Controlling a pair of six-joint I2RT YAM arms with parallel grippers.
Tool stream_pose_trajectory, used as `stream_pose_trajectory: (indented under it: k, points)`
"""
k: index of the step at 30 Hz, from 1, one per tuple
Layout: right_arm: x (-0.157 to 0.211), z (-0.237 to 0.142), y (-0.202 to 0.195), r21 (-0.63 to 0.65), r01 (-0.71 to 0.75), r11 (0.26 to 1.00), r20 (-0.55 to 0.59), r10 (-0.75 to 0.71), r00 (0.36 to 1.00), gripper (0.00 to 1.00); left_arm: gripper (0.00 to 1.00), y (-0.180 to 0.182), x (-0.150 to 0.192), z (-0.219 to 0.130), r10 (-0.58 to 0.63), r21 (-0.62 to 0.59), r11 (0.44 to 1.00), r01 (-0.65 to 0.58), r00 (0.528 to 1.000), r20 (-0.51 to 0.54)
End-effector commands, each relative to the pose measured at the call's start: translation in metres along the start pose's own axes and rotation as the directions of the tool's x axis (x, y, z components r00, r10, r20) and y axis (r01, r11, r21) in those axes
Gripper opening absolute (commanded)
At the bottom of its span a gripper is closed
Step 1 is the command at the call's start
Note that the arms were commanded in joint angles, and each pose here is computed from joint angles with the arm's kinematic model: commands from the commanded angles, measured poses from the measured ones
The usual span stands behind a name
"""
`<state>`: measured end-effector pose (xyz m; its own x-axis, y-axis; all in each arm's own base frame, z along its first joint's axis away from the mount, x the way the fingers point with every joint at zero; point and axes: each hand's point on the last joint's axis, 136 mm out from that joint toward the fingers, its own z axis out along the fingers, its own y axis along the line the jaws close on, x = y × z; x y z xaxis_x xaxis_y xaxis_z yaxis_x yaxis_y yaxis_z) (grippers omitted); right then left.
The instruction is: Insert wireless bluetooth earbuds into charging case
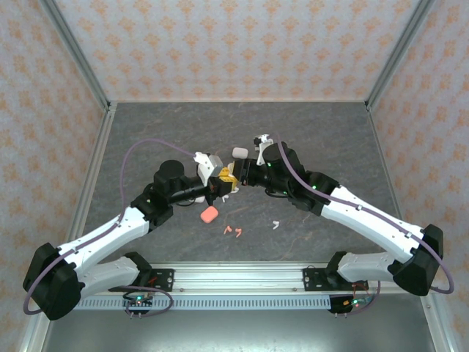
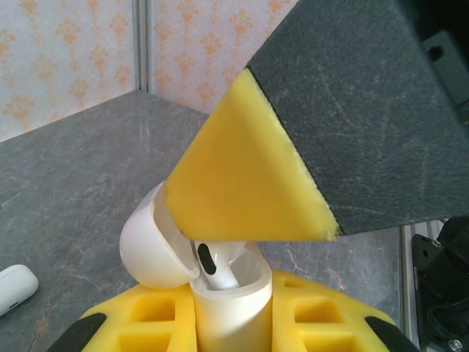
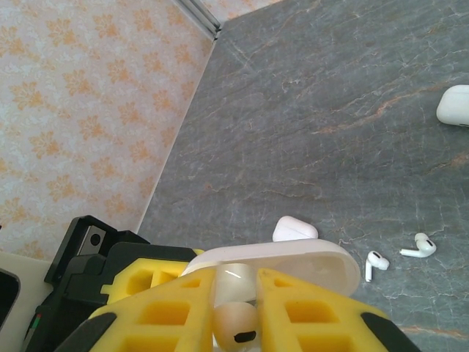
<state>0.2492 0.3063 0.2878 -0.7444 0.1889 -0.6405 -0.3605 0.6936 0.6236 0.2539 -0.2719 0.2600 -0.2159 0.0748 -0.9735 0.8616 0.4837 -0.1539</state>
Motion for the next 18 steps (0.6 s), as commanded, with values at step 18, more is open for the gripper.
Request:
stream_pose_trajectory:
  k: [18]
  points:
    - [-0.023, -0.042, 0.028, -0.087, 0.085, 0.993, 0.079, -0.078, 0.994, 0.49, 0.0, -0.006, -0.027, -0.005, 0.06, 0.0, 0.998, -0.06, 0.994, 0.092]
